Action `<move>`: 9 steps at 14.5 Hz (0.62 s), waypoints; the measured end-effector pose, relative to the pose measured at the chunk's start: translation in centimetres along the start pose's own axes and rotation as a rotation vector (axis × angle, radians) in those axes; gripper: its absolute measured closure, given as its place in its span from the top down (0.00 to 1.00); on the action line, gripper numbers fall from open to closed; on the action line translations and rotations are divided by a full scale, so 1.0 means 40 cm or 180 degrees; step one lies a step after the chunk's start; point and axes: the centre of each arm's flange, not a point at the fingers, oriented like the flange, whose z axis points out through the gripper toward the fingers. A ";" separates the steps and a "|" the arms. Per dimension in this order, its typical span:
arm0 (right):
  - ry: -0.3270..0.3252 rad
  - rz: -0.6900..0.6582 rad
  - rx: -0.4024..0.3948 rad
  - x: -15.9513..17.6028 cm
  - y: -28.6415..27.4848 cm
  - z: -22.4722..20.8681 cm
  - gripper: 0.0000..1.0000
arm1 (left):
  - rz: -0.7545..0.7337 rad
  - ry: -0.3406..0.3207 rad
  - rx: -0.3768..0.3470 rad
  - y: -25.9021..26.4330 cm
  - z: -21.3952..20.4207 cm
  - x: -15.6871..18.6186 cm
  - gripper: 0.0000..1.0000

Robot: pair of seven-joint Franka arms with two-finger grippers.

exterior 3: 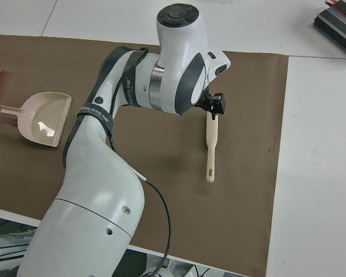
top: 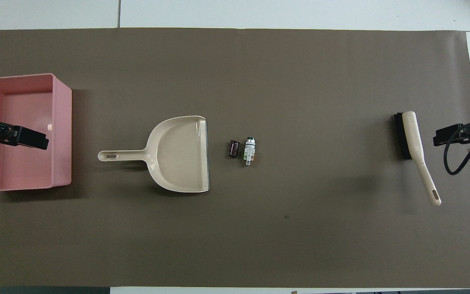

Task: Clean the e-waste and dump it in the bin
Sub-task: 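Grasp the cream dustpan handle with the left gripper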

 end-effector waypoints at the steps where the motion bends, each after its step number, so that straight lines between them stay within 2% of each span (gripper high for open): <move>1: -0.0031 0.0001 0.0009 -0.003 0.017 0.044 1.00 | 0.0195 -0.0011 0.0006 0.042 0.004 0.007 0.99; 6: -0.0018 0.0035 0.0019 -0.037 0.033 0.279 1.00 | 0.1242 -0.0005 0.0023 0.126 0.124 0.049 0.99; 9: -0.0073 0.0093 0.0039 -0.069 0.058 0.343 1.00 | 0.1849 0.0014 0.0034 0.159 0.214 0.068 0.97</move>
